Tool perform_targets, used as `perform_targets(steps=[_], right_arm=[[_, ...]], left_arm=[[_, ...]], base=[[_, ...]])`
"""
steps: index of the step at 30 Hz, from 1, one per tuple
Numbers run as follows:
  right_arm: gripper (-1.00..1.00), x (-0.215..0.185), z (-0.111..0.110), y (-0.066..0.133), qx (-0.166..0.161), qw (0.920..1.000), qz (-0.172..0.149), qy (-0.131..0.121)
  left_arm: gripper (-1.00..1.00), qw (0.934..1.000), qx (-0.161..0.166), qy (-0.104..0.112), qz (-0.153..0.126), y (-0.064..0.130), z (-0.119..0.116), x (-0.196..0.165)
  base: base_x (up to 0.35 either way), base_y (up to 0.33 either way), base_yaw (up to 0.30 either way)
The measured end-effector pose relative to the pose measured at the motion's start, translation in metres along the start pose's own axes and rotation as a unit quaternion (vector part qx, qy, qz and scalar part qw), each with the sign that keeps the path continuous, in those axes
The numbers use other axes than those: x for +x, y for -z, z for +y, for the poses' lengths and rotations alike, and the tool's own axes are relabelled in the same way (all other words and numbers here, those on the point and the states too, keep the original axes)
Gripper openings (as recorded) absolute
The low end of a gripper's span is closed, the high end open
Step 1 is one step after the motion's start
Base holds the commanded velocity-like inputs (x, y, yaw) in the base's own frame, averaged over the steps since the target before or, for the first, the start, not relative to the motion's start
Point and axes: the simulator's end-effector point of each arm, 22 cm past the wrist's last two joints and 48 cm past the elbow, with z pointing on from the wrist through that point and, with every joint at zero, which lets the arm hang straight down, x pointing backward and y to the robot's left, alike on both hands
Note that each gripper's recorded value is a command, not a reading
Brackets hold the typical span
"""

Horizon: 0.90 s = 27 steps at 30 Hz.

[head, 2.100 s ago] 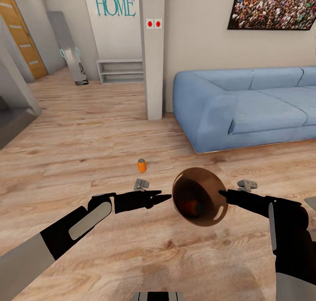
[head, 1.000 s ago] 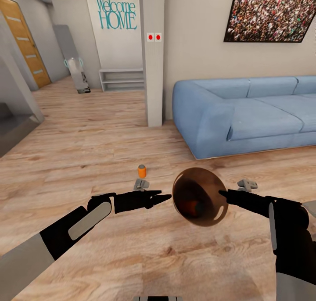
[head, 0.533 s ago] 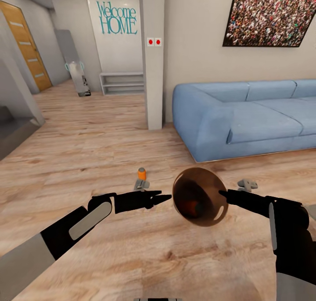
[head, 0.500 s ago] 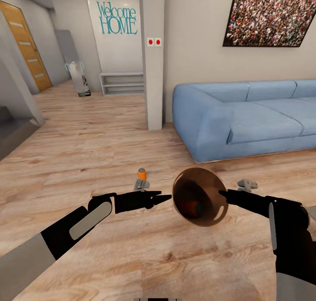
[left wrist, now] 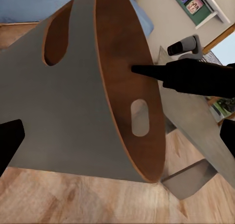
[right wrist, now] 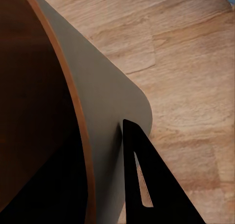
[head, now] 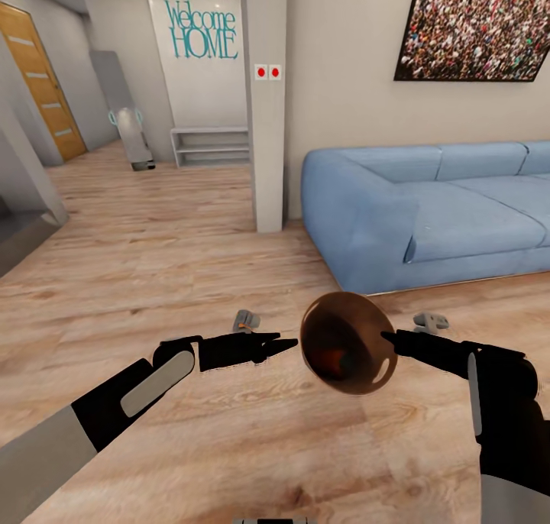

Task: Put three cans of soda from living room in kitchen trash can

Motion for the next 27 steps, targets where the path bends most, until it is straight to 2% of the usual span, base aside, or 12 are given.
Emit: perform_targets(steps=[14, 27], right_arm=[[-1.00, 0.0001, -0.0009, 0.0000, 0.002, 1.0000, 0.000, 0.001], [-1.00, 0.0002, 0.0001, -0.0003, 0.000, 1.0000, 0.000, 0.000]], left_arm=[[1.00, 1.0000, 0.001, 0.001, -0.001, 0.0009, 0.0002, -0.0005], [1.00, 1.0000, 0.001, 0.001, 0.000, 0.0018, 0.0003, -0.0006]], base=[[0.336, 0.010, 0.000], [0.336, 0.129, 0.000]])
